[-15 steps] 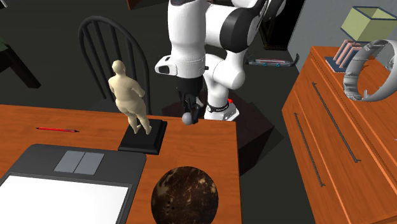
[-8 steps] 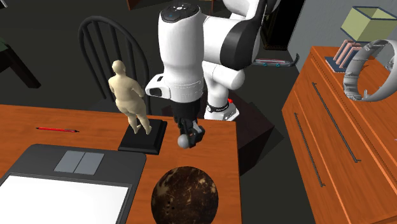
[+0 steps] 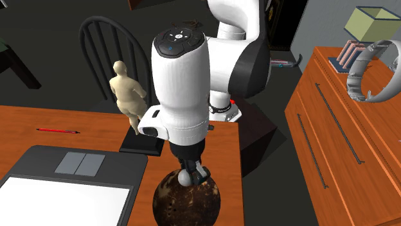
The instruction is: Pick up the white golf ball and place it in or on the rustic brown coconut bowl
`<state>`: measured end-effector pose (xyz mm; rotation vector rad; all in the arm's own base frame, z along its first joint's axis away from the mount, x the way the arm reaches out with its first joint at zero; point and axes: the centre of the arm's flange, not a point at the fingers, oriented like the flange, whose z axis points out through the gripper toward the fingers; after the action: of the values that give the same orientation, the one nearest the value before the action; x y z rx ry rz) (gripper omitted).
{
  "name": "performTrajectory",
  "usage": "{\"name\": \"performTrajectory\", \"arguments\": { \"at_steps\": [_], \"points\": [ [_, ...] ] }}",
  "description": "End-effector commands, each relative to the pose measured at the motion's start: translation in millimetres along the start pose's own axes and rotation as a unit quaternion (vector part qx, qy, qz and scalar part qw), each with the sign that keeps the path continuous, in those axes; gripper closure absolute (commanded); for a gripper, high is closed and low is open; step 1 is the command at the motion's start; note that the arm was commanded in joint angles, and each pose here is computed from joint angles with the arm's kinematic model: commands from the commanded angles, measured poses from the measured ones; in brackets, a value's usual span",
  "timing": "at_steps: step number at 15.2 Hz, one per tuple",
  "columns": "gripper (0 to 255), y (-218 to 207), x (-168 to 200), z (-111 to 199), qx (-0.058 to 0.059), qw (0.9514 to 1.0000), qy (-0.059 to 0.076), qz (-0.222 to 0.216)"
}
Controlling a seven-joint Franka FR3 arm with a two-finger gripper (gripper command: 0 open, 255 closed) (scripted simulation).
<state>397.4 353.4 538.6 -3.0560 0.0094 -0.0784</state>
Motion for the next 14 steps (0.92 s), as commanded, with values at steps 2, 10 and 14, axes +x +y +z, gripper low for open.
{"name": "performTrajectory", "arguments": {
  "at_steps": [2,10,14],
  "points": [
    [255,-19,18,6,0.001,1.0000,0.000,0.001],
    [255,-16,16,48,0.001,1.0000,0.000,0.001],
    [255,-14,15,69,0.001,1.0000,0.000,0.001]
  ]
}}
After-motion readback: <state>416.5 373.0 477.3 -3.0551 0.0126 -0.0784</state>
